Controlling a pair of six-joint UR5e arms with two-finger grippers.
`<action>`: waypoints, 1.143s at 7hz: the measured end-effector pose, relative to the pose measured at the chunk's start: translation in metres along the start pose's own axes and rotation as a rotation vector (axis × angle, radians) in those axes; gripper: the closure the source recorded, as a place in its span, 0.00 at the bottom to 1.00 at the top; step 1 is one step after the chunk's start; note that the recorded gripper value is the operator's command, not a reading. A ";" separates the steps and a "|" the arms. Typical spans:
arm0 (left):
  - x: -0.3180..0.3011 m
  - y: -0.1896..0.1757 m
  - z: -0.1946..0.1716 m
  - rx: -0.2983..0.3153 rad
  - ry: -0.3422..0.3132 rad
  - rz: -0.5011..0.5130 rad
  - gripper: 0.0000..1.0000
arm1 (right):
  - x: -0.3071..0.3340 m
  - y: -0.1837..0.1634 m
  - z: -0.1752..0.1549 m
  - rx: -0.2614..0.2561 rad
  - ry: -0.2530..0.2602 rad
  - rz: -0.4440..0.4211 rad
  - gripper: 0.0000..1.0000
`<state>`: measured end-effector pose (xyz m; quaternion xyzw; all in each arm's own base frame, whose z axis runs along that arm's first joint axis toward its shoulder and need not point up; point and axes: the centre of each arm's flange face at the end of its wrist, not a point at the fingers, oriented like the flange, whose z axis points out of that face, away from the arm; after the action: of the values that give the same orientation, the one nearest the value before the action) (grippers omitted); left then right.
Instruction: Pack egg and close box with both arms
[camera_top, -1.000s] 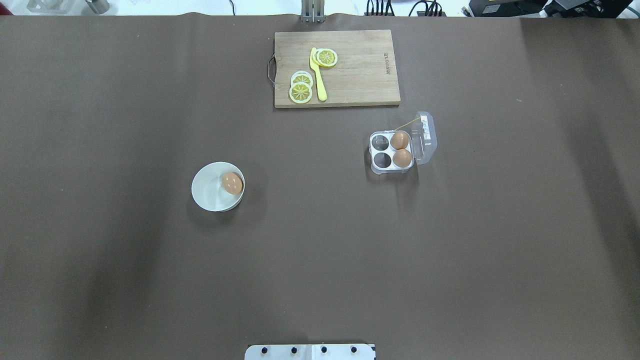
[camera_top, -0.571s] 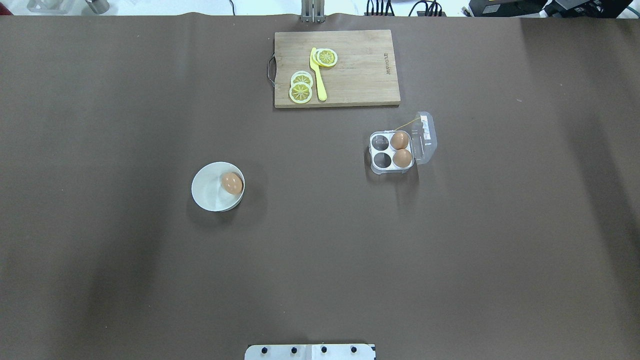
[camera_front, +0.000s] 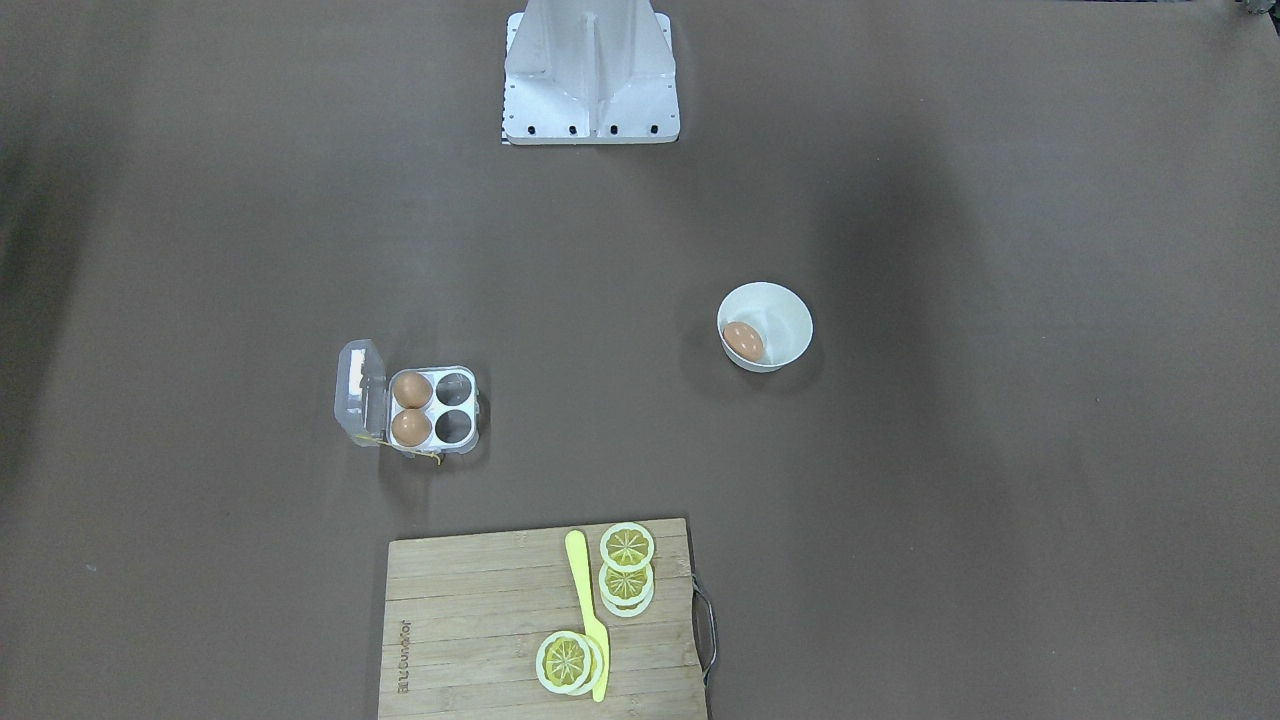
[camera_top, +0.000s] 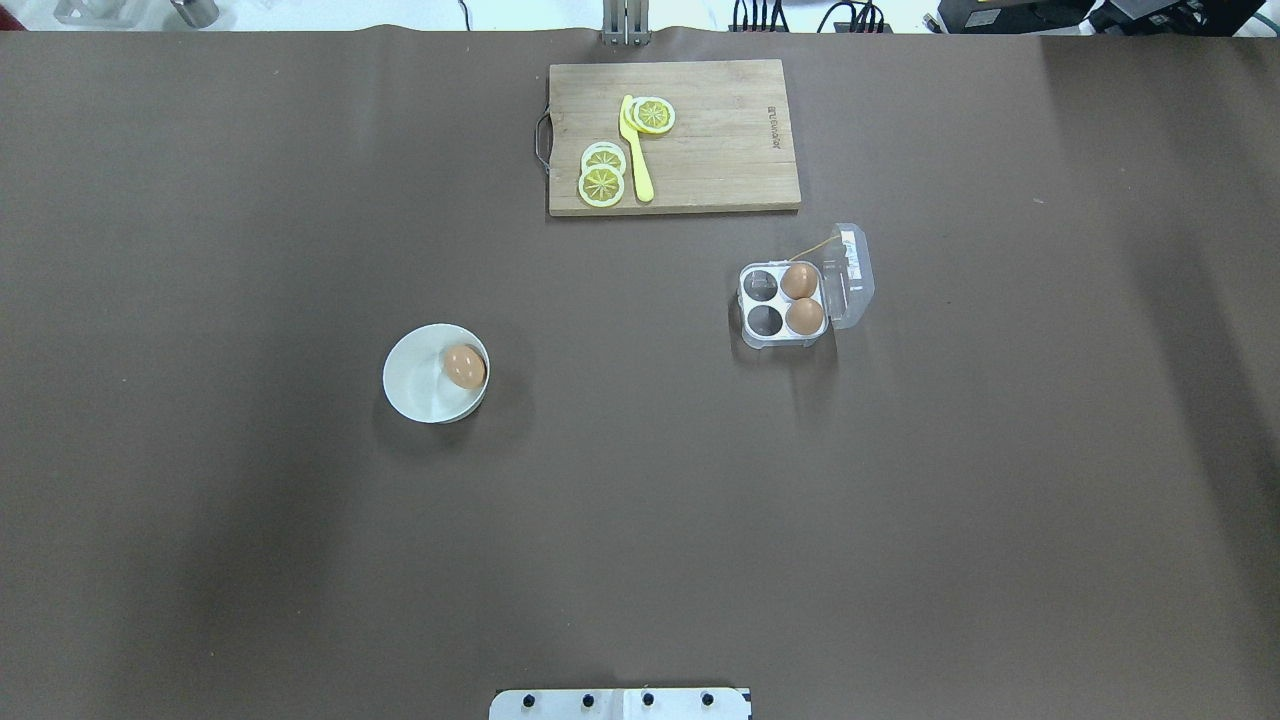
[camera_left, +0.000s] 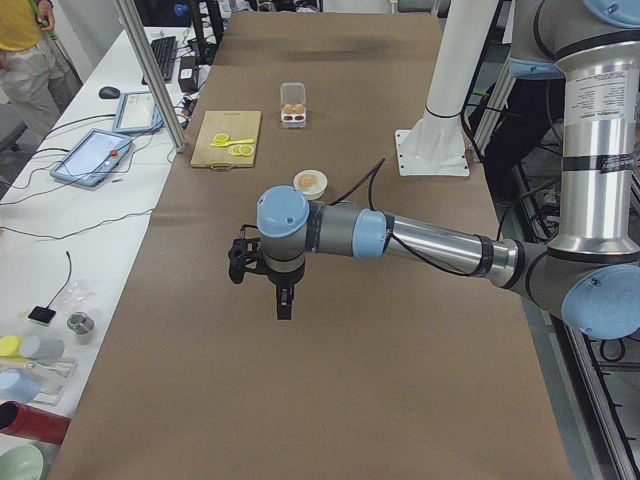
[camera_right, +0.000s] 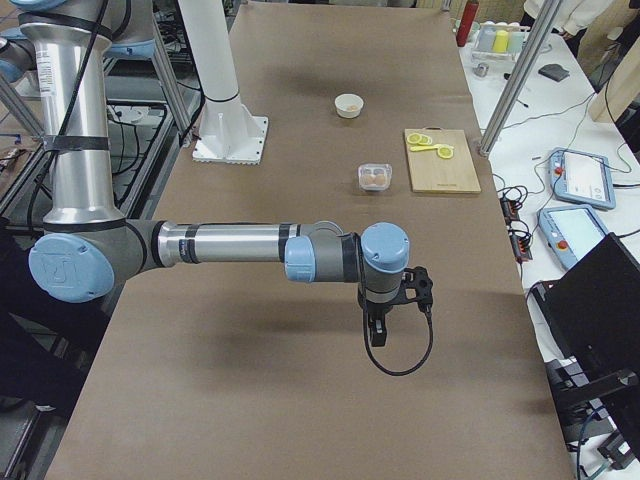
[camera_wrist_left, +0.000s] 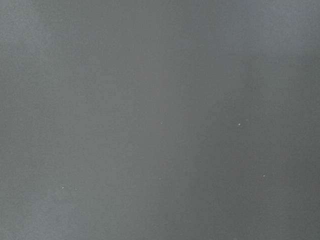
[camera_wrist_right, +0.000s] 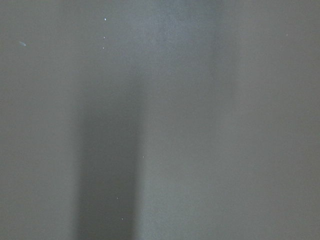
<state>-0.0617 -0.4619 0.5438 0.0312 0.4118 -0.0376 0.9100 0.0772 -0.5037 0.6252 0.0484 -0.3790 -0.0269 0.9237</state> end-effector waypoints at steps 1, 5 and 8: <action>0.025 -0.010 0.002 -0.002 0.005 0.003 0.02 | 0.000 0.000 0.000 0.001 0.000 -0.001 0.01; 0.133 -0.021 0.013 0.021 0.030 0.118 0.02 | -0.004 -0.002 -0.004 0.009 0.001 -0.008 0.01; 0.203 -0.011 0.055 0.035 0.108 0.105 0.02 | -0.005 -0.002 -0.005 0.009 0.001 -0.010 0.01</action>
<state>0.1119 -0.4860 0.4270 0.0708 0.4572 0.0047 0.8865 0.0771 -0.5054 0.6184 0.0546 -0.3782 -0.0298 0.9236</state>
